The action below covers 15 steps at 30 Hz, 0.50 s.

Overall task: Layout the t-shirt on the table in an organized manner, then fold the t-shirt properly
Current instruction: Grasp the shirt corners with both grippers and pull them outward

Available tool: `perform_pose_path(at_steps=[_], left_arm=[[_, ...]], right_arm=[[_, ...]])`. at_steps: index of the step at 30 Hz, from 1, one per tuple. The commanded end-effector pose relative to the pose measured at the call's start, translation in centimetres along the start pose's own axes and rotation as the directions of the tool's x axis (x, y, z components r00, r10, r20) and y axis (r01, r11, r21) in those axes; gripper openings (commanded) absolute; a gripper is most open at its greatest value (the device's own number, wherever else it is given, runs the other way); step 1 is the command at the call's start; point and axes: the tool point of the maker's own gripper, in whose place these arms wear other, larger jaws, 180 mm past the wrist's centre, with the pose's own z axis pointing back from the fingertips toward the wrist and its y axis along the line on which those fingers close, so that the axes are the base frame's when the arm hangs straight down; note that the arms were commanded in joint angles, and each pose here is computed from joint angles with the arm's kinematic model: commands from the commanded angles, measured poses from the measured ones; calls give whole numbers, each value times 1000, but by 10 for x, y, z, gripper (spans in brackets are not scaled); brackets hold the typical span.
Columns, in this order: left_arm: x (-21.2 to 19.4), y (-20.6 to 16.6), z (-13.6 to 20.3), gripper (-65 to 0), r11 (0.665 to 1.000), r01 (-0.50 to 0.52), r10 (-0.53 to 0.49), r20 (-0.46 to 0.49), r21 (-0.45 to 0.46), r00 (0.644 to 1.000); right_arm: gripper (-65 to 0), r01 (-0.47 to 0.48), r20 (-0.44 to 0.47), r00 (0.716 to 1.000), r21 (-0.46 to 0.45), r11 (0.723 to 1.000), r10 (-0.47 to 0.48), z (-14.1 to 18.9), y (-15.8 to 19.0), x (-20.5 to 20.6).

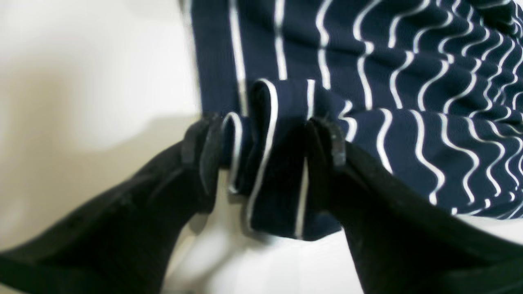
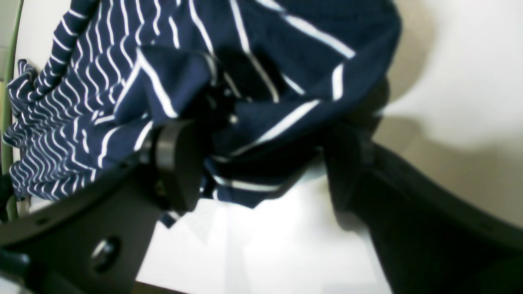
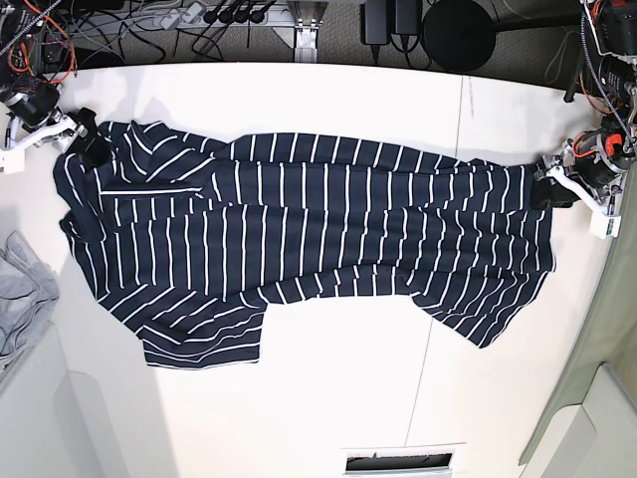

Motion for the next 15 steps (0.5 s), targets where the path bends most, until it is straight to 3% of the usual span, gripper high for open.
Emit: perform_pose_path(at_steps=[1, 10, 11, 13, 14, 15], left_arm=[[14, 2, 4, -299, 1000, 20, -20, 23, -3, 1000], [-12, -30, -18, -317, 997, 58, -60, -39, -43, 997], [-11, -32, -19, -361, 998, 51, -53, -32, -43, 998], [-8, -35, -21, -522, 998, 49, -50, -23, -49, 998], [-7, -35, -22, -607, 998, 49, -50, -20, -50, 999], [-6, -36, -22, -650, 998, 49, -50, -17, -50, 999]], right_arm=[[-203, -21, 39, 999, 7, 1000, 21, 5, 0, 16], [-205, -8, 62, 998, 40, 999, 5, 5, 7, 20], [-205, -9, 63, 998, 41, 999, 6, 5, 7, 21], [-218, -12, 70, 997, 45, 999, 8, 4, 9, 25], [-258, -13, 73, 997, 47, 999, 10, 3, 10, 26], [-324, -15, 77, 997, 49, 999, 11, 2, 11, 28]])
